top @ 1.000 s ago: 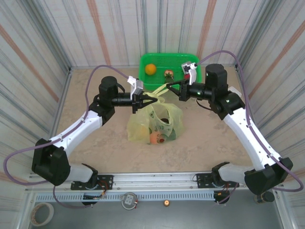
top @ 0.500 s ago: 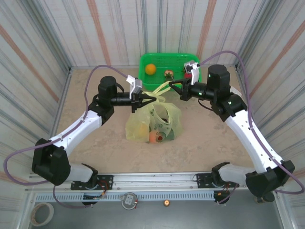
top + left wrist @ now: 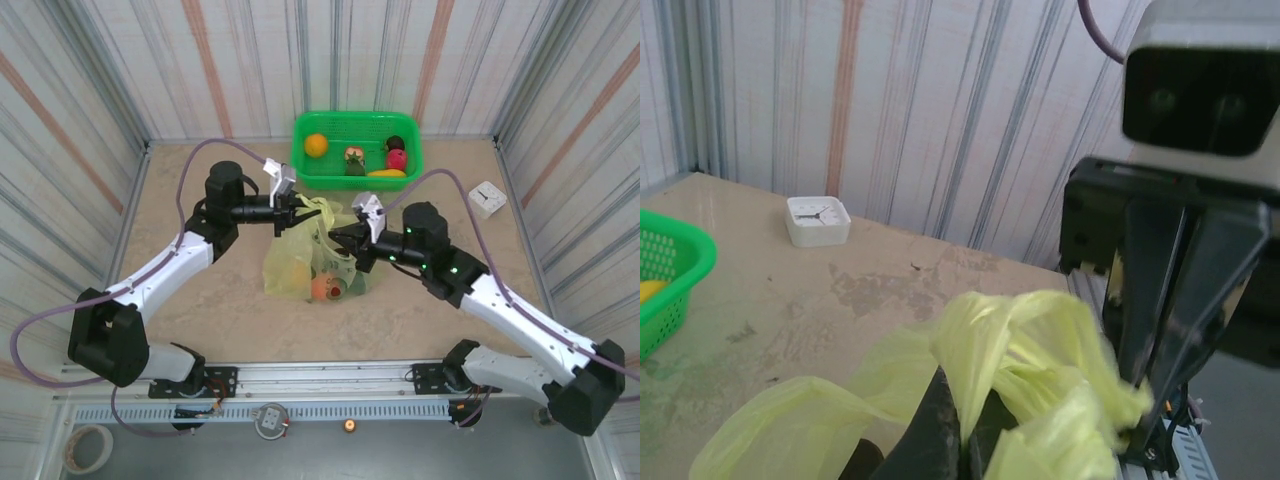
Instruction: Place the fake fruits into the plastic bag and tie a complex knot
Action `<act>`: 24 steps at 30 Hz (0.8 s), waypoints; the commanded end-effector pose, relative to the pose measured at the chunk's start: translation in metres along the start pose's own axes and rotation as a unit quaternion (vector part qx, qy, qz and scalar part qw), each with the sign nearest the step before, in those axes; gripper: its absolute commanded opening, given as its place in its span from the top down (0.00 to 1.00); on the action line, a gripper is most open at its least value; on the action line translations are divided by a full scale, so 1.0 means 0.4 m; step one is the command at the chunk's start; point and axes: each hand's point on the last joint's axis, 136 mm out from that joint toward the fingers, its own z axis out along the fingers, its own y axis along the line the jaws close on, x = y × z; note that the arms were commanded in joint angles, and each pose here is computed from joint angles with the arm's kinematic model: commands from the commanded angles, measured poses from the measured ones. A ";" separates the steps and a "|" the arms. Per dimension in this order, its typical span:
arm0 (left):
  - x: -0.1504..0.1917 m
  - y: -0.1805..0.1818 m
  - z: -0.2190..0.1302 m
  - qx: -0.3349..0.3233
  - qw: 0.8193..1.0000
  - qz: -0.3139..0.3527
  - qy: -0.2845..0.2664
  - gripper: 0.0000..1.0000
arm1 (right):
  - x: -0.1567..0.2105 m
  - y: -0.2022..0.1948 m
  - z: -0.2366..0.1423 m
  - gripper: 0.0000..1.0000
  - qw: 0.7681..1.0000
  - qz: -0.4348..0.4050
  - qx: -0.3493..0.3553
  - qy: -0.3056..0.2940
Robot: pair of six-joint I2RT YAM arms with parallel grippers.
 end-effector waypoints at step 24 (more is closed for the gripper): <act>0.057 -0.016 0.042 -0.006 0.998 0.000 0.055 0.95 | 0.075 -0.184 0.125 1.00 0.991 -0.049 0.123 0.028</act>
